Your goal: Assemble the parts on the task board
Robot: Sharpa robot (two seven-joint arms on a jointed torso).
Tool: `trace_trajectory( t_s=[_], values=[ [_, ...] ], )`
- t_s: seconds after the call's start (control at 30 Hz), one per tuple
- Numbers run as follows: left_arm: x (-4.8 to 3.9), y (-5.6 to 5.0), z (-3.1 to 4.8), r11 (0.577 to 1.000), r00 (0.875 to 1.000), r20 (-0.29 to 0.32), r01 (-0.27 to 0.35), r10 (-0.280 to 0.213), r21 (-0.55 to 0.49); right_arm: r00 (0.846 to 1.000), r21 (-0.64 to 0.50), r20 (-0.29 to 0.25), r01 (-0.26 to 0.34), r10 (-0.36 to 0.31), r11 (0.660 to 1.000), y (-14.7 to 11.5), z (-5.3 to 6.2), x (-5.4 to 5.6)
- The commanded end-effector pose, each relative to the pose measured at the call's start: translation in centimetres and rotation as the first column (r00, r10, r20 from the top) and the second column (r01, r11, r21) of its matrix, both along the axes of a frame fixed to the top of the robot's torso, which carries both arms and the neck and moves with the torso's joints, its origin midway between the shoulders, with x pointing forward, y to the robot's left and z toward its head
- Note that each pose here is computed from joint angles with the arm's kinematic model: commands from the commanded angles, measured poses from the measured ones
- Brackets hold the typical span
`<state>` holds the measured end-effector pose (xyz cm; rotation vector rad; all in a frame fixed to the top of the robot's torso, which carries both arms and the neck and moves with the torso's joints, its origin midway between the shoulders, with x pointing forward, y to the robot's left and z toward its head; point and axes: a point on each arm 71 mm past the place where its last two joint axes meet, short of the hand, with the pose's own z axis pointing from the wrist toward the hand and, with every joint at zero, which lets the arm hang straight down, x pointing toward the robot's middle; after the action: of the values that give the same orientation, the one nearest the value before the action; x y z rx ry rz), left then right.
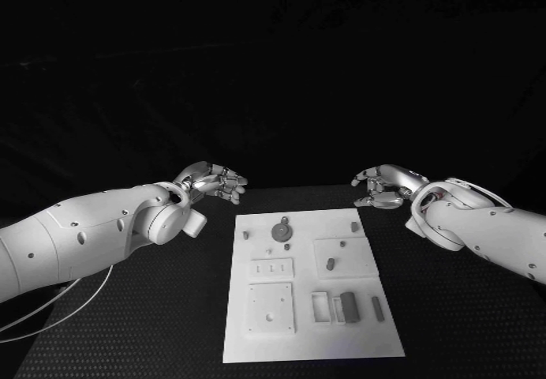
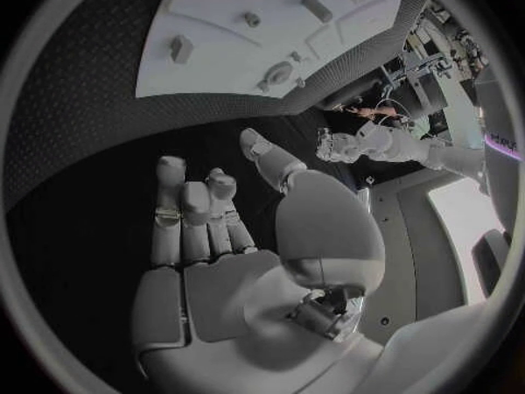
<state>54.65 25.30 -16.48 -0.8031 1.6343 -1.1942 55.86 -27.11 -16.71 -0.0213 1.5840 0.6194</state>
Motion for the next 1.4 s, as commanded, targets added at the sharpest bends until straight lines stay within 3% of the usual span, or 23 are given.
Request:
trace_trajectory(
  t_s=[0.03, 0.33, 0.63, 1.13, 1.4],
  values=[
    [-0.13, -0.4, 0.25, 0.999, 0.998, 0.029, 0.054, -0.054, -0.003, 0.998, -0.019, -0.040, -0.045, 0.045, 0.999, -1.1, -0.9, -0.2],
    [-0.16, -0.3, 0.13, 0.999, 0.999, 0.023, 0.047, -0.047, -0.001, 0.999, -0.050, -0.038, -0.008, 0.006, 0.999, -2.7, -4.6, -0.6],
    [-0.22, -0.5, -0.07, 0.998, 0.998, 0.014, 0.058, -0.058, -0.002, 0.998, -0.065, -0.065, 0.010, -0.015, 0.998, -2.7, -6.7, -0.3],
    [-0.35, -0.7, -0.11, 0.998, 0.998, 0.007, 0.065, -0.065, -0.002, 0.995, -0.080, -0.096, 0.002, -0.009, 0.997, -1.7, -8.0, 0.1],
    [-0.45, -1.2, -0.12, 0.997, 0.997, 0.003, 0.074, -0.074, -0.005, 0.993, -0.085, -0.116, -0.002, -0.008, 0.996, -1.2, -9.3, 0.0]
  ],
)
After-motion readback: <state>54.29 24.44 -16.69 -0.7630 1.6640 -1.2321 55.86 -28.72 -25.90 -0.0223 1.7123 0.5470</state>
